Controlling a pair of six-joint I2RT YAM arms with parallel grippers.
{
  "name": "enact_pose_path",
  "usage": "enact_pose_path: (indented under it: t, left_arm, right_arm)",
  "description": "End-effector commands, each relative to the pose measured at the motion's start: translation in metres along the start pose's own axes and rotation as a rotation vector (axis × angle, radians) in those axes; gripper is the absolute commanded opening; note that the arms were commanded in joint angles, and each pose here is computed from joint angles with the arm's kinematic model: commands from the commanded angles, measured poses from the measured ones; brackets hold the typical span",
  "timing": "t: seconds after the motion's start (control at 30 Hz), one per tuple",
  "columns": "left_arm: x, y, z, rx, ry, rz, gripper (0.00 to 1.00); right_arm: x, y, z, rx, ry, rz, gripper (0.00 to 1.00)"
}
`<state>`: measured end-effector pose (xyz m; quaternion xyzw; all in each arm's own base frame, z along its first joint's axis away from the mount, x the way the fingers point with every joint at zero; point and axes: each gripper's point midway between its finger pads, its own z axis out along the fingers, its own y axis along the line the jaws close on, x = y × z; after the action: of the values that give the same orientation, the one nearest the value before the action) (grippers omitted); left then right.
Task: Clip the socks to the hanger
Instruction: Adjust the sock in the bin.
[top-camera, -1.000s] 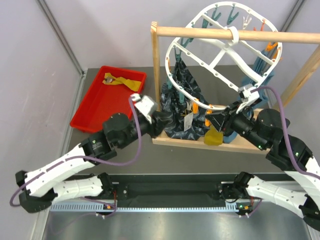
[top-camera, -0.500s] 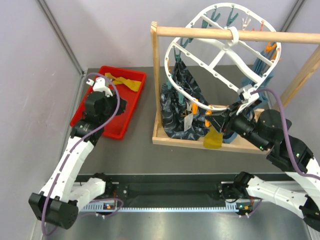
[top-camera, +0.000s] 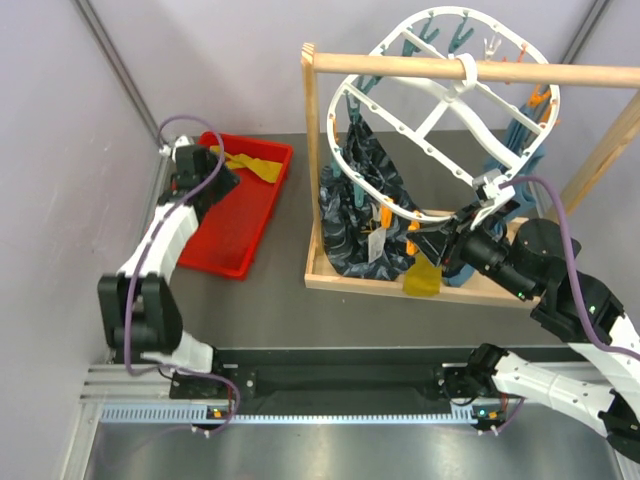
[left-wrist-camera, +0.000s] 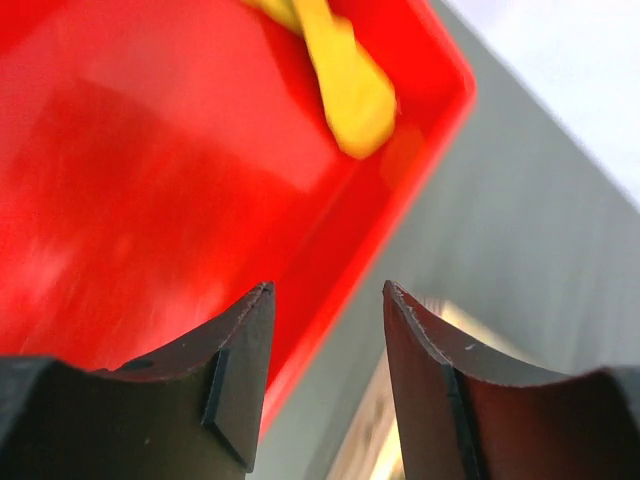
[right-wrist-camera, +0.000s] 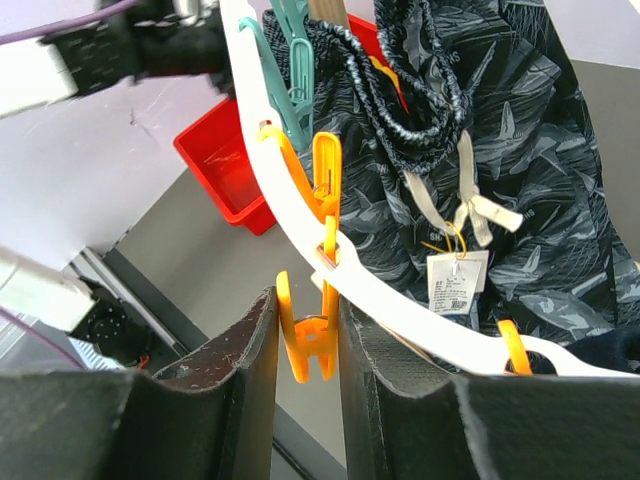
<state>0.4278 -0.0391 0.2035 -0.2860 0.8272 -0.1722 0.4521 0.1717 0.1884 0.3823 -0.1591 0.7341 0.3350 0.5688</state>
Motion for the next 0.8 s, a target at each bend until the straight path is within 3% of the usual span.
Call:
enact_pose_path:
  t: [0.0, 0.1, 0.17, 0.3, 0.33, 0.4, 0.5, 0.63, 0.77]
  left_arm:
    - [-0.045, -0.014, 0.04, -0.022, -0.125, -0.076, 0.53]
    - [-0.062, 0.009, 0.07, -0.145, -0.223, -0.119, 0.54]
    - [-0.067, 0.011, 0.094, -0.122, -0.266, -0.136, 0.54]
    - [-0.054, -0.001, 0.147, -0.026, -0.206, -0.113, 0.55]
    - [-0.068, -0.013, 0.155, -0.006, -0.219, -0.105, 0.56]
    - [-0.052, 0.001, 0.184, -0.049, -0.167, -0.115, 0.58]
    - [-0.051, -0.005, 0.205, -0.018, -0.17, -0.158, 0.57]
    - [-0.06, -0.018, 0.225, 0.049, -0.2, -0.172, 0.46]
    - [-0.048, -0.012, 0.251, 0.025, -0.149, -0.179, 0.47]
  right_arm:
    - [-0.027, 0.012, -0.002, -0.048, -0.094, -0.015, 0.0]
    - [-0.027, 0.013, 0.0, -0.056, -0.087, -0.03, 0.0]
    - [-0.028, 0.014, 0.002, -0.057, -0.085, -0.035, 0.0]
    - [-0.028, 0.011, 0.003, -0.038, -0.085, -0.029, 0.0]
    - [-0.029, 0.009, 0.003, -0.028, -0.089, -0.025, 0.0]
    - [-0.027, 0.008, 0.002, -0.022, -0.085, -0.016, 0.0]
    - [-0.025, 0.005, 0.002, -0.008, -0.079, -0.005, 0.0]
    - [-0.023, 0.005, 0.005, -0.003, -0.064, 0.006, 0.0]
    - [-0.023, 0.007, 0.007, -0.009, -0.062, 0.021, 0.0]
